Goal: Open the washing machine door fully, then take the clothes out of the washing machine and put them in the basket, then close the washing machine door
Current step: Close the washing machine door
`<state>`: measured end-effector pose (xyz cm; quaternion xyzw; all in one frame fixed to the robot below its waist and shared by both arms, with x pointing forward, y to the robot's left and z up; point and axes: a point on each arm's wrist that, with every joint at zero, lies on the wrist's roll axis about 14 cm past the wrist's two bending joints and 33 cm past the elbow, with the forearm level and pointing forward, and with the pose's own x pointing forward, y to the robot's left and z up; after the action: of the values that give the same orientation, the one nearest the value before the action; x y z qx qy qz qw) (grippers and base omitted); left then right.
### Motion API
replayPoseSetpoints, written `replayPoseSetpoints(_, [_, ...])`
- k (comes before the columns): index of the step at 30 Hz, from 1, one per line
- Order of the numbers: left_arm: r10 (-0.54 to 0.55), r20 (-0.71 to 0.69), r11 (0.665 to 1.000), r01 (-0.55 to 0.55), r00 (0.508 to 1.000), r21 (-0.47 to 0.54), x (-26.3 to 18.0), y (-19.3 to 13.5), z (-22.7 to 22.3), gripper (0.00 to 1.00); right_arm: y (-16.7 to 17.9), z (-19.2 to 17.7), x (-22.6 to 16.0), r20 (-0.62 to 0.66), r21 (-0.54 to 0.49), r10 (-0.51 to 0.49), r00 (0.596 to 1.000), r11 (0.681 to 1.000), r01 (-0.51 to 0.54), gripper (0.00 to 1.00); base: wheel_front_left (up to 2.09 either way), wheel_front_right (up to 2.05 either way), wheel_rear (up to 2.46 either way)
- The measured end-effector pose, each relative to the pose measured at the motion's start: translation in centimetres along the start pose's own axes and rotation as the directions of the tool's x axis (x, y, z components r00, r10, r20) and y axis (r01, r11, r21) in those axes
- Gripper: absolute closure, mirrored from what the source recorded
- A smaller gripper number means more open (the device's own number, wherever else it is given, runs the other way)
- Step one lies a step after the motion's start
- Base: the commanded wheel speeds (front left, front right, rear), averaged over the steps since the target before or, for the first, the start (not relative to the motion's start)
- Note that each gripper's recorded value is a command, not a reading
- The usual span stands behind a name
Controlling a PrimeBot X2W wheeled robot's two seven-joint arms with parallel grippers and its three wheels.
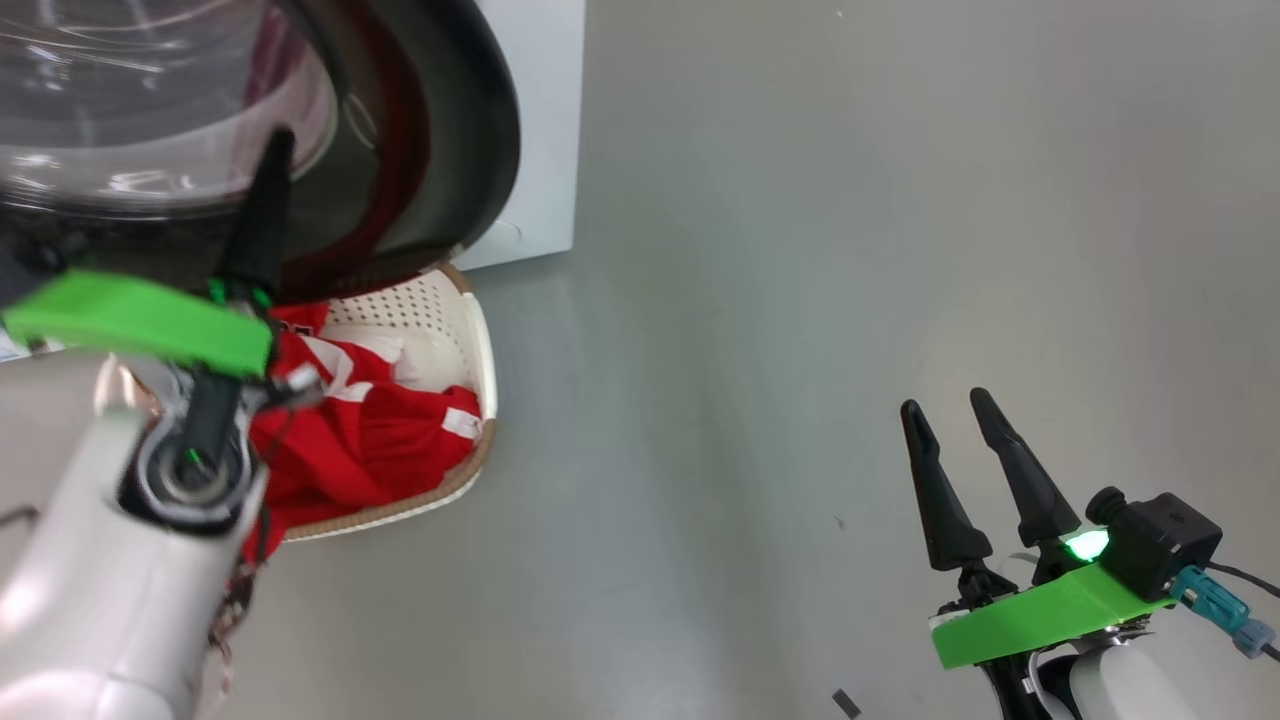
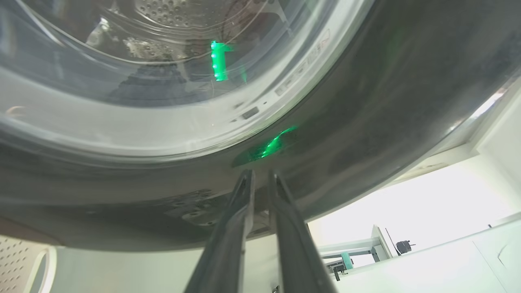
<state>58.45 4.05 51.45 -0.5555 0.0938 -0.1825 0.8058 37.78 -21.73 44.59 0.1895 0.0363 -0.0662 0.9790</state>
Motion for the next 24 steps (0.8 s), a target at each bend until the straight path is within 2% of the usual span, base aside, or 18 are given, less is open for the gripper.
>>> replayPoseSetpoints(1, [0.017,0.003,1.000,-0.017,1.000,-0.002,-0.6,0.5,-0.1,0.12,0.2,0.1,0.0,0.002,-0.002,0.005,1.000,1.000,-0.005,0.00,0.00,0.00,0.00])
replayPoseSetpoints(2, [0.031,0.005,1.000,-0.031,1.000,-0.003,-1.2,0.9,-0.2,0.00,0.3,0.1,0.1,0.002,-0.002,0.011,1.000,1.000,-0.011,0.00,0.00,0.00,0.00])
replayPoseSetpoints(14, [0.161,0.067,0.987,-0.162,0.985,0.018,-8.7,4.4,0.0,0.00,2.4,-0.7,-0.1,-0.019,-0.026,0.082,0.996,0.996,-0.083,0.00,0.00,0.00,0.00])
replayPoseSetpoints(24, [0.217,0.113,0.972,-0.225,0.970,0.067,-14.2,5.6,0.7,0.00,3.5,-1.0,-0.8,-0.028,-0.047,0.120,0.992,0.992,-0.121,0.00,0.00,0.00,0.00])
